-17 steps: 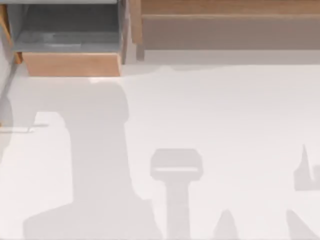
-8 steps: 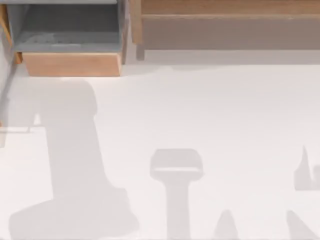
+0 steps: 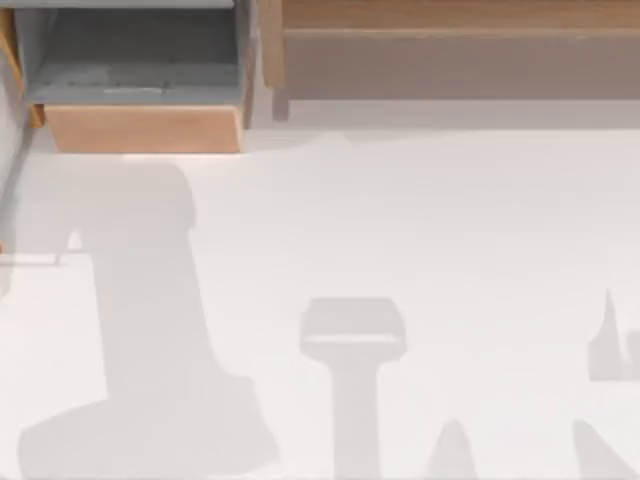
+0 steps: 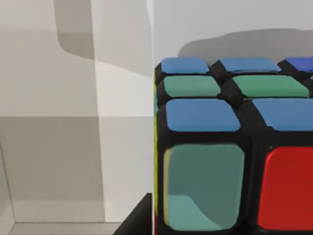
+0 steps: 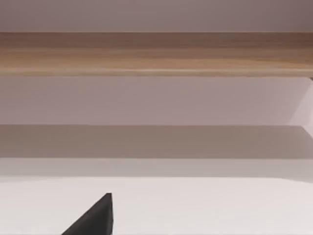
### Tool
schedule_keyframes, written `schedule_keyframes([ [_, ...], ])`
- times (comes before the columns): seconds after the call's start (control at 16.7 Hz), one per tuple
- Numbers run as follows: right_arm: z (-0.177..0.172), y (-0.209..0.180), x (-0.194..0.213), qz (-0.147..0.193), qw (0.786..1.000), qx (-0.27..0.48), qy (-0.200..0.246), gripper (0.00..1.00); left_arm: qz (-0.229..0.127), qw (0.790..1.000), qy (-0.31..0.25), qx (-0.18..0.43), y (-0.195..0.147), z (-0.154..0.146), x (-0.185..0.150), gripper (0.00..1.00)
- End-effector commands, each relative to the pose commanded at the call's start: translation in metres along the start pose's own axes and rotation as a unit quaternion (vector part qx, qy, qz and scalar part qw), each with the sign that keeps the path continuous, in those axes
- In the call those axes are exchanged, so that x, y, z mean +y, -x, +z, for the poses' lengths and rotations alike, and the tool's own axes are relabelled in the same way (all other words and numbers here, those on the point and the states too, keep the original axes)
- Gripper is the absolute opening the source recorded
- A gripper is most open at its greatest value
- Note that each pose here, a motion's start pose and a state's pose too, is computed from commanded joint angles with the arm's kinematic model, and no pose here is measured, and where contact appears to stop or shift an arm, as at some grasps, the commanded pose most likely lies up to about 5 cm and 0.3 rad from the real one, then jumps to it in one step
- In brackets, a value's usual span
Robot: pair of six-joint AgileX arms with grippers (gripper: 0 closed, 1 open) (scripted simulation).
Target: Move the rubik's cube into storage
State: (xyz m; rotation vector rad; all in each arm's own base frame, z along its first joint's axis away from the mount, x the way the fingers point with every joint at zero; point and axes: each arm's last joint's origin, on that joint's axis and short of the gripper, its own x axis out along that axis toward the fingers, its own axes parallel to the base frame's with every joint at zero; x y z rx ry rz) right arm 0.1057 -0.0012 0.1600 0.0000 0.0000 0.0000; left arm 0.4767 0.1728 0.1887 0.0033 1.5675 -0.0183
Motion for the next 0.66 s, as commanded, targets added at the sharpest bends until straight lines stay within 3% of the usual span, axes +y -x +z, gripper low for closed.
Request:
schedule_keyframes([
  [0.3,0.0,0.0,0.0,0.0,1.0,0.0,0.0,1.0,0.0,1.0,0.0,0.0,0.0,0.0,0.0,0.98],
  [0.66,0.0,0.0,0.0,0.0,1.0,0.0,0.0,1.0,0.0,1.0,0.0,0.0,0.0,0.0,0.0,1.0],
])
